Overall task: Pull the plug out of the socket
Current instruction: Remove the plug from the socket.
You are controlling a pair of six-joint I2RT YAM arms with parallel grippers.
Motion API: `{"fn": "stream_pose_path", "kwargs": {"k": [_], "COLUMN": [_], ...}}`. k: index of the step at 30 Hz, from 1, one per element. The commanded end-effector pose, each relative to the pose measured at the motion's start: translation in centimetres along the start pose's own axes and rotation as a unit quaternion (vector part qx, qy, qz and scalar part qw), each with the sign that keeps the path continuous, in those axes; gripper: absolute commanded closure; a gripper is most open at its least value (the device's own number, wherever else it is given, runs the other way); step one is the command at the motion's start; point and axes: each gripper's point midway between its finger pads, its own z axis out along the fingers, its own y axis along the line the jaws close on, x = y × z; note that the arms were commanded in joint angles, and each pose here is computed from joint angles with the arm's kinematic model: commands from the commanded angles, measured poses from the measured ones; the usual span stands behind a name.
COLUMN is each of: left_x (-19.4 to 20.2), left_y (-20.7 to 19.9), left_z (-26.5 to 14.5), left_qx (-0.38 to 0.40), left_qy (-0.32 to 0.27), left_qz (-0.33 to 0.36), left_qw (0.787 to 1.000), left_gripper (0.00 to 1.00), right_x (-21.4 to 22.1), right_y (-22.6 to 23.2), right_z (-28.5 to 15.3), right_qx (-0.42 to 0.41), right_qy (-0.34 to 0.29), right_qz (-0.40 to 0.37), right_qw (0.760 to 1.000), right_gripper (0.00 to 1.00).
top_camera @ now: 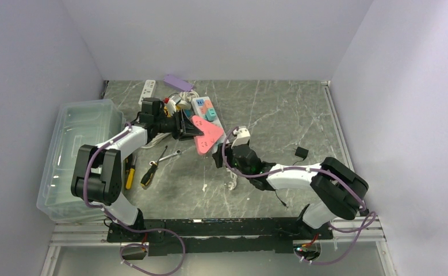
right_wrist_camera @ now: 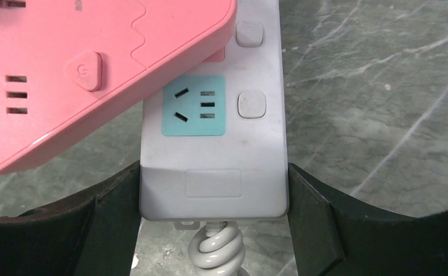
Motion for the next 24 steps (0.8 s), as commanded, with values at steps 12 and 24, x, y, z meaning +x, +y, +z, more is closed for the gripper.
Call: {"fn": "stream_pose_path", "kwargs": {"k": [12,24], "left_x": [-2.7,-2.5], "left_y": [-2.4,-4.0], "left_z": [-2.5,-2.7], "left_qx": [0.051,0.076], "left_qy": [-0.034,-0.041], "left_qz": [0.040,0.079], "left_qw": [0.997,0.993], "left_gripper": [1.00,1.00], "right_x": [0.3,-0.7], "right_y": [-0.1,-2.1], "right_z": [0.0,-0.6], "right_qx": [0.128,0.081], "right_qy": [-0.034,-0.021], "right_qz": [-0.141,-0.015], "right_qw": [0.981,0.996], "right_gripper": [1.00,1.00]}}
